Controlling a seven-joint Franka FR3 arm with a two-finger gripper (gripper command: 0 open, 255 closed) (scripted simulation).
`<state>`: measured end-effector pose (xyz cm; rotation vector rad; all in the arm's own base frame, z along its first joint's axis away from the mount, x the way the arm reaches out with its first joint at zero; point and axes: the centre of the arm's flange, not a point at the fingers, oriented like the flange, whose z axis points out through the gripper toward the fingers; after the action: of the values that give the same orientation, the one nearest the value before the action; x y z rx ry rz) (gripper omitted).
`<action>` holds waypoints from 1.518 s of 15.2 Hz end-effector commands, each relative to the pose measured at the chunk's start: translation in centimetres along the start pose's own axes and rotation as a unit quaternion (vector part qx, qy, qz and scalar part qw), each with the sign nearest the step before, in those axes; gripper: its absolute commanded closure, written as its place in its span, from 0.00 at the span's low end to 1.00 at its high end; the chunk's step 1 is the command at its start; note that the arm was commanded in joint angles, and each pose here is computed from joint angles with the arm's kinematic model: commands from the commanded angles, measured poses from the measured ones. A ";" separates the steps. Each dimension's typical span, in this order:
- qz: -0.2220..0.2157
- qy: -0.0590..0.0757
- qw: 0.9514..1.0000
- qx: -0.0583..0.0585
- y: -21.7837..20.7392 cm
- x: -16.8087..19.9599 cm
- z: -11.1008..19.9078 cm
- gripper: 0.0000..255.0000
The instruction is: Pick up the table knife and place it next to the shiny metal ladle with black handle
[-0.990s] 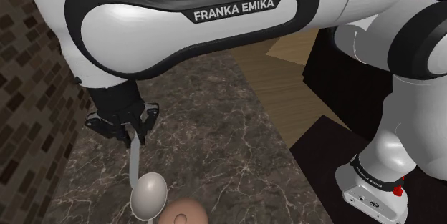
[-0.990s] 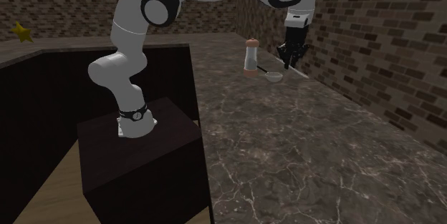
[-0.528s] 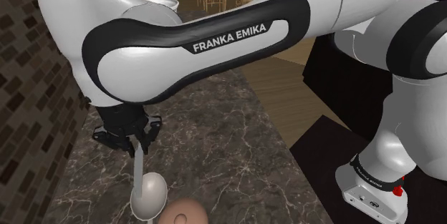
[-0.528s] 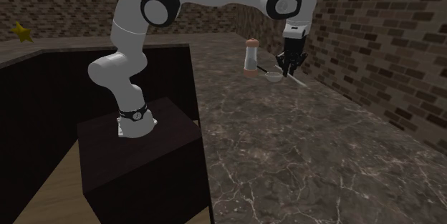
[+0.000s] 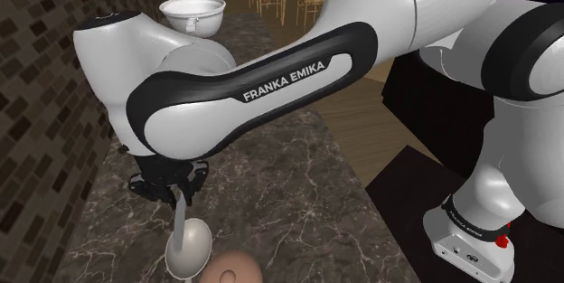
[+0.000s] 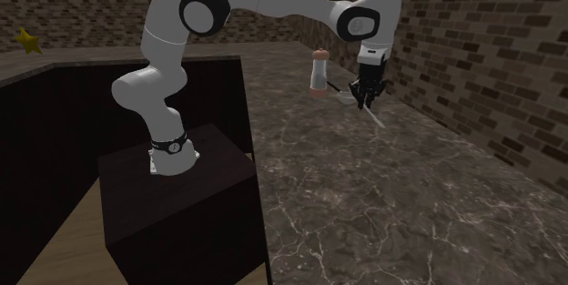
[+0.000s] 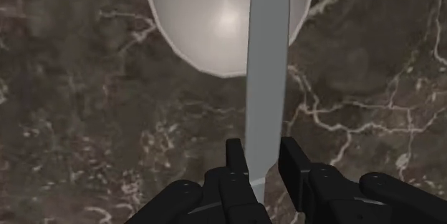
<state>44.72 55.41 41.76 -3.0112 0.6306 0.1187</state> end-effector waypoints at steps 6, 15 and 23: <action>0.000 0.000 1.000 0.000 0.1 0.2 1.5 1.00; 0.000 0.000 1.000 0.000 0.1 0.2 1.5 0.00; 0.000 0.000 1.000 0.000 0.1 0.2 -3.5 0.00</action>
<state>45.11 54.96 45.19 -3.0110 0.6305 0.1184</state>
